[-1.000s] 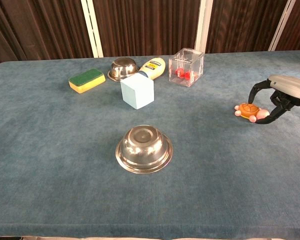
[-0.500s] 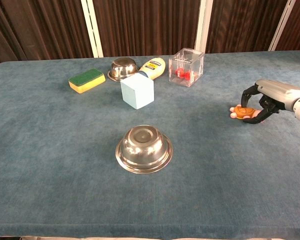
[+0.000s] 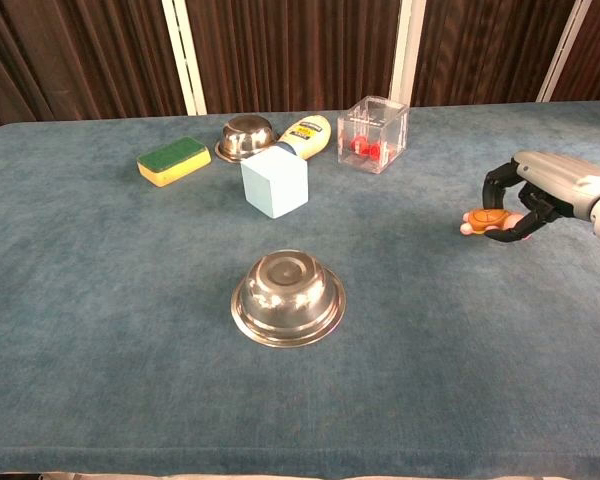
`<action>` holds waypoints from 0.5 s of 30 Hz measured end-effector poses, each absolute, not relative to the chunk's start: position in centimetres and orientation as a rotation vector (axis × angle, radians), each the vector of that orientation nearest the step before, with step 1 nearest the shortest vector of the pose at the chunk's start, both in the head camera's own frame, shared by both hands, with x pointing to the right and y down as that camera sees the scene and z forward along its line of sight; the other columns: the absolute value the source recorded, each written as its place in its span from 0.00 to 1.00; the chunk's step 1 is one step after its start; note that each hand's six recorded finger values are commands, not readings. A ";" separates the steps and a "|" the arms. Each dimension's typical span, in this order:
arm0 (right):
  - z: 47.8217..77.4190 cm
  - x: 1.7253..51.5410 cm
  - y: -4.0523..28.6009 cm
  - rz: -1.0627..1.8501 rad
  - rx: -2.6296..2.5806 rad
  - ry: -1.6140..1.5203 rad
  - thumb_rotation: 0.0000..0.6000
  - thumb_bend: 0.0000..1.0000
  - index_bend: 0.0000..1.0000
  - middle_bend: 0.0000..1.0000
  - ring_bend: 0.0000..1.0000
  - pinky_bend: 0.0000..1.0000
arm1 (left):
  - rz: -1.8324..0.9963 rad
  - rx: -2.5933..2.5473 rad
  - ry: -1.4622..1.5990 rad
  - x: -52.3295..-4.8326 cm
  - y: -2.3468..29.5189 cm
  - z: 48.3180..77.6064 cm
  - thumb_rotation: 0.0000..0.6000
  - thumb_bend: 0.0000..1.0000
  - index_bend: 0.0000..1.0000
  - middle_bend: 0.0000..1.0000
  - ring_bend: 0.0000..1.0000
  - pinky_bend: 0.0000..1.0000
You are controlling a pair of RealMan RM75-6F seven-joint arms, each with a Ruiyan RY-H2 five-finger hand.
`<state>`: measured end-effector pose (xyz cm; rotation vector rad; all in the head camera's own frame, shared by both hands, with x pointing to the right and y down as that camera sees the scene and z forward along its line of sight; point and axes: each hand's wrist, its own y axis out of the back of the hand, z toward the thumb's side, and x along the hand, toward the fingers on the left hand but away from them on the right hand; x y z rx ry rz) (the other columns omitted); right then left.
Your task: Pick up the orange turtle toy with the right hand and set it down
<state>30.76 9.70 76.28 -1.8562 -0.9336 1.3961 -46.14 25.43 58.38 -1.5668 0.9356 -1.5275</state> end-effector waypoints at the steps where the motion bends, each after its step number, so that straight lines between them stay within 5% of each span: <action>1: 76.2 30.8 9.7 1.391 -1.846 -0.933 1.00 0.54 0.85 0.67 0.97 0.95 | -1.527 -1.567 0.935 -46.1 25.4 58.4 1.00 0.39 0.10 0.03 0.10 0.39; 8: 76.0 30.7 10.0 1.380 -1.830 -0.934 1.00 0.39 0.89 0.69 0.97 0.95 | -1.527 -1.567 0.936 -46.1 25.4 58.4 1.00 0.39 0.11 0.03 0.10 0.39; 15: 76.0 31.2 10.2 1.387 -1.827 -0.927 1.00 0.38 0.91 0.71 0.98 0.96 | -1.528 -1.566 0.935 -46.1 25.4 58.4 1.00 0.39 0.12 0.04 0.10 0.39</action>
